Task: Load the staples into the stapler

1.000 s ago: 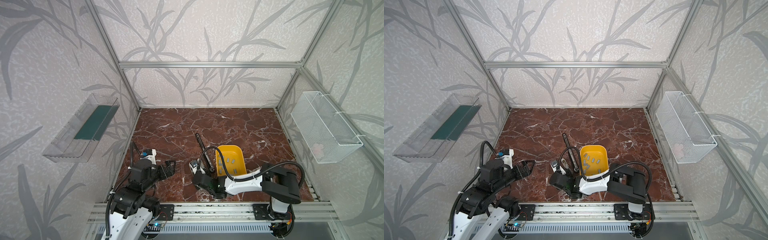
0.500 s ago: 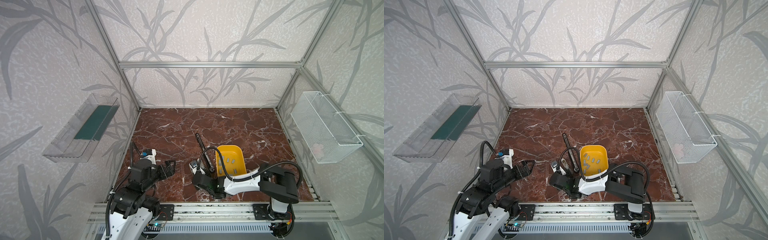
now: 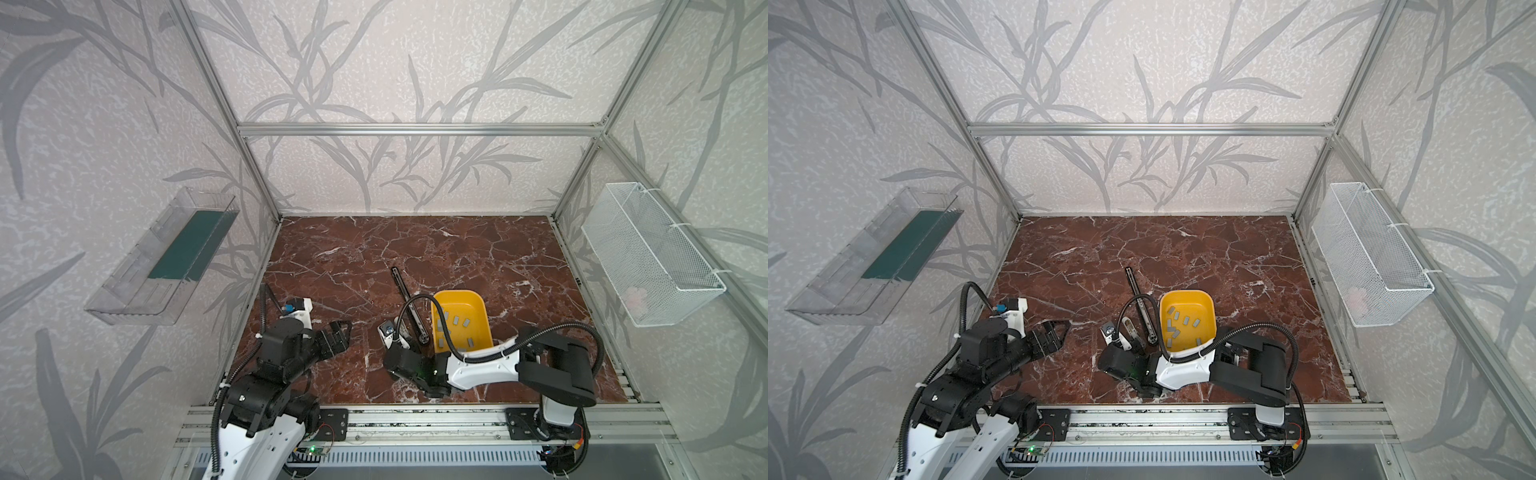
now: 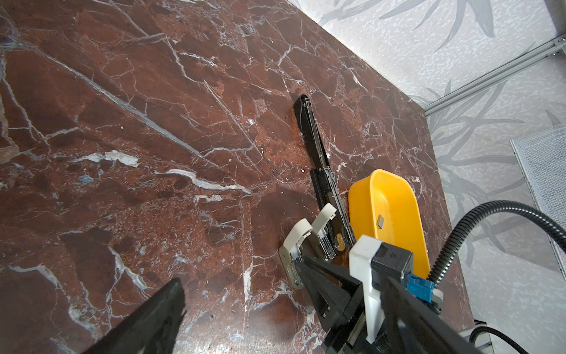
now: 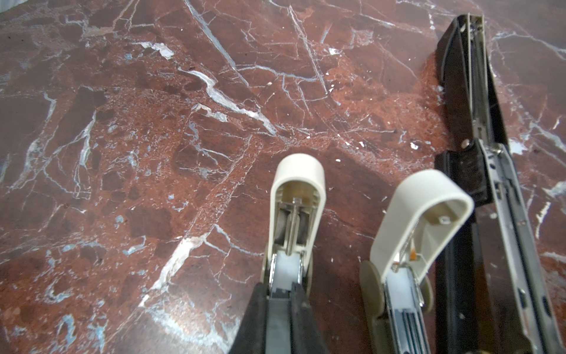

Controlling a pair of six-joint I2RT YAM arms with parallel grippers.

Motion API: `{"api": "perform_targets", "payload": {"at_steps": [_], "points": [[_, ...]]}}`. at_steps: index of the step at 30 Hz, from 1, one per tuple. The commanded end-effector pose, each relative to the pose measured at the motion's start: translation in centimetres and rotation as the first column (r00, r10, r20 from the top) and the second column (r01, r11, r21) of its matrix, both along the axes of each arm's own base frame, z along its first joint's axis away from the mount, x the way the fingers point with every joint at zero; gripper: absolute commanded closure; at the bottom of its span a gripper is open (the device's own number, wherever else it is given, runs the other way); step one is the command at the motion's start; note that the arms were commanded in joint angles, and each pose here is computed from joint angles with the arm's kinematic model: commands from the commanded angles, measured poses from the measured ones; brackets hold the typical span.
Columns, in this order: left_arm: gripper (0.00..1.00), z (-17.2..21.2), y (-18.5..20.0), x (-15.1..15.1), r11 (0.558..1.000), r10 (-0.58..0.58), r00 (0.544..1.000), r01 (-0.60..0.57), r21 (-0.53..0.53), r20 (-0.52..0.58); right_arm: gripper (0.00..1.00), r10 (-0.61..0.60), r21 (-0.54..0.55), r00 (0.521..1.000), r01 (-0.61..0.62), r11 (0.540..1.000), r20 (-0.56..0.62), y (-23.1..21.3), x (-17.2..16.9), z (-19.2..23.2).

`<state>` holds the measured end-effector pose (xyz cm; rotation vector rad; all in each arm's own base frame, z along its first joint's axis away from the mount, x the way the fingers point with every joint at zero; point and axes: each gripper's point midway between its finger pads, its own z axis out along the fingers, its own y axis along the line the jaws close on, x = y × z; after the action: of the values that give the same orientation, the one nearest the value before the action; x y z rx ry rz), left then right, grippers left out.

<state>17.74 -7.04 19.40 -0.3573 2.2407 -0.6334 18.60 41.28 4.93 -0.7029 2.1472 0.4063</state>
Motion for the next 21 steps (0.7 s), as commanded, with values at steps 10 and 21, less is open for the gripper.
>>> {"api": "perform_targets", "payload": {"at_steps": [10, 21], "points": [[0.0, 0.3, 0.1, 0.0, 1.0, 0.005, 1.0, -0.005, -0.009, 0.011, 1.0, -0.039, 0.002, 0.999, 0.039, 0.999, -0.012, -0.1, 0.0, -0.2], [0.0, 0.3, 0.1, 0.0, 1.0, 0.008, 1.0, -0.008, -0.008, 0.008, 1.0, -0.075, 0.005, 0.997, 0.075, 0.997, -0.022, -1.0, -0.2, -0.7]]}}
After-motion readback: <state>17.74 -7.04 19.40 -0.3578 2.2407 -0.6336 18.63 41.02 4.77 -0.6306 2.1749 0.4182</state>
